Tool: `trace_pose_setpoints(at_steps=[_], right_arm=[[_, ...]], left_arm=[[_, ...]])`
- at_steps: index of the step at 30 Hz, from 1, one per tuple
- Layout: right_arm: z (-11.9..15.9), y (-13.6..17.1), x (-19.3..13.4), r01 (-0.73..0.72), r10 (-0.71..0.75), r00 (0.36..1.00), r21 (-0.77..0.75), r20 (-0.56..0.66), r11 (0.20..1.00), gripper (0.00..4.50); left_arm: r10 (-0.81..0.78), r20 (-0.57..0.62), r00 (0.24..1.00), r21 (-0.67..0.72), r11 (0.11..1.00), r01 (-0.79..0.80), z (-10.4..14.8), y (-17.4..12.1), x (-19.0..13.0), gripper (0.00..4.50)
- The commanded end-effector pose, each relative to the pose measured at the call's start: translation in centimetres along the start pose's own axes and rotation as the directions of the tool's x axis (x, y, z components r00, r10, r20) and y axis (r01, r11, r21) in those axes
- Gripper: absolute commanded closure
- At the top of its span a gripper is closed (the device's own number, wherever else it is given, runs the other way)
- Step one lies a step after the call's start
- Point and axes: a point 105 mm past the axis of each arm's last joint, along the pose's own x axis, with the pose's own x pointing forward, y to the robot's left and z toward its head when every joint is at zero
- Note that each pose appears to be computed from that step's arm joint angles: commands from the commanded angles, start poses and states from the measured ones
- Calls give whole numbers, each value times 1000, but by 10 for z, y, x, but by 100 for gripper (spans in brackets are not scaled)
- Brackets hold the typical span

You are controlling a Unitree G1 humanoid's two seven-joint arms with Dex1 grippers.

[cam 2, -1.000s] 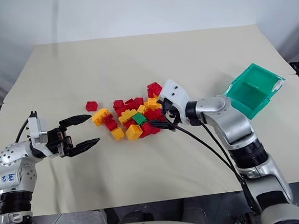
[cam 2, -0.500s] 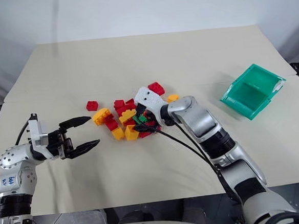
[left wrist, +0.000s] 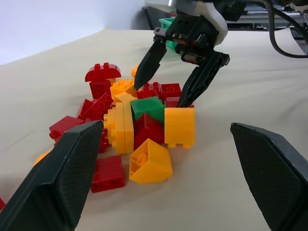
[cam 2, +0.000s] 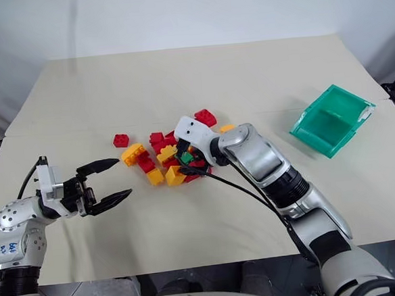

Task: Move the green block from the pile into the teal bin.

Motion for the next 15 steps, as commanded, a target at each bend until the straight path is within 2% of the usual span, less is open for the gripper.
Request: trace_pose_setpoints(at_steps=[1,4,8,15], right_arm=[[-3,7,9,-22,23,1000,54,-12,998,4],[6,9,7,-39,38,999,53,21,998,4],[19,24,-9,-134,131,988,32,77,990,4],[10,12,3,-68,63,997,86,52,994,4]], left_arm=[[17,34,999,32,999,-18,10,2,-1,0],[17,36,999,33,999,-18,10,3,-1,0],[22,35,999,33,999,-23,10,5,-1,0],[28,36,999,29,999,-29,9,6,0,0]])
